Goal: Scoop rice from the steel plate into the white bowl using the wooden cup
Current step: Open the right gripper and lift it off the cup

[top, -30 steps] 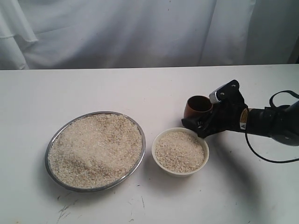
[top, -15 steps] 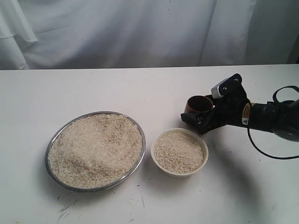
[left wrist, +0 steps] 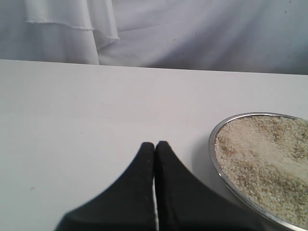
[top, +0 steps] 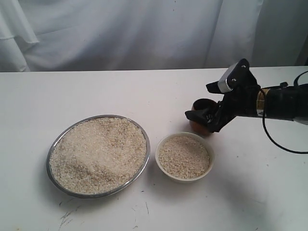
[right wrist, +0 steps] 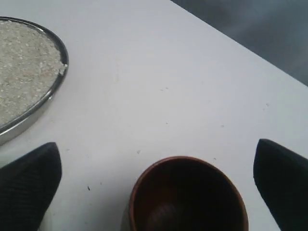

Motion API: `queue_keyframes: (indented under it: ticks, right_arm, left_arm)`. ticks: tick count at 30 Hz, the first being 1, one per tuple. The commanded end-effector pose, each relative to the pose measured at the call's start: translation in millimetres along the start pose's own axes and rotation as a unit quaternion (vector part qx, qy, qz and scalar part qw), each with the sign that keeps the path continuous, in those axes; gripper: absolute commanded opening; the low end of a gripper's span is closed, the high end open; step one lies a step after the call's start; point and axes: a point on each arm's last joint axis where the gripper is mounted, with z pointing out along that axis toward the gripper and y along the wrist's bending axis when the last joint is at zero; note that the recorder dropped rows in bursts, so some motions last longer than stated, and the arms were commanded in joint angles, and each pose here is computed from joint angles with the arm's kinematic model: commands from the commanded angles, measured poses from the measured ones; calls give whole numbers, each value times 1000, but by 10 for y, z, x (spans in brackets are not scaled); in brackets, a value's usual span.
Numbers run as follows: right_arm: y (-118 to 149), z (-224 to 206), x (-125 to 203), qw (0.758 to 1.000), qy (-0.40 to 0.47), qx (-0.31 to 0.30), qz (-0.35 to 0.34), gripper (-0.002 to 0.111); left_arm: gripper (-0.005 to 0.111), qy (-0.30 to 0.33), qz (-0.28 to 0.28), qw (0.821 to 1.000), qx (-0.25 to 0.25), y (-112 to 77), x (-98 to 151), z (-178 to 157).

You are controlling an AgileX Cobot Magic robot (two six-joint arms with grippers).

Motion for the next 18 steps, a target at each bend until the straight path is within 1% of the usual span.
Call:
queue_keyframes:
  ticks: [1, 5, 7, 9, 12, 14, 18]
  right_arm:
    - [4, -101, -149, 1000, -3, -8, -24, 100]
    - [57, -140, -238, 998, -6, -26, -50, 100]
    - [107, -147, -297, 997, -3, -37, -72, 100]
    - [163, -143, -332, 993, 22, -42, -108, 100]
    - [305, -107, -368, 979, 76, -63, -178, 100]
    - [402, -74, -432, 969, 100, -66, -218, 100]
    - [494, -13, -599, 939, 126, -30, -319, 100]
  left_arm:
    - [0, -3, 1, 1000, 1, -1, 8, 2]
    - [0, -3, 1, 1000, 1, -1, 8, 2]
    - [0, -3, 1, 1000, 1, -1, 8, 2]
    - [0, -3, 1, 1000, 1, -1, 8, 2]
    - [0, -3, 1, 1000, 1, -1, 8, 2]
    - [0, -3, 1, 1000, 1, -1, 8, 2]
    - [0, -3, 1, 1000, 1, -1, 8, 2]
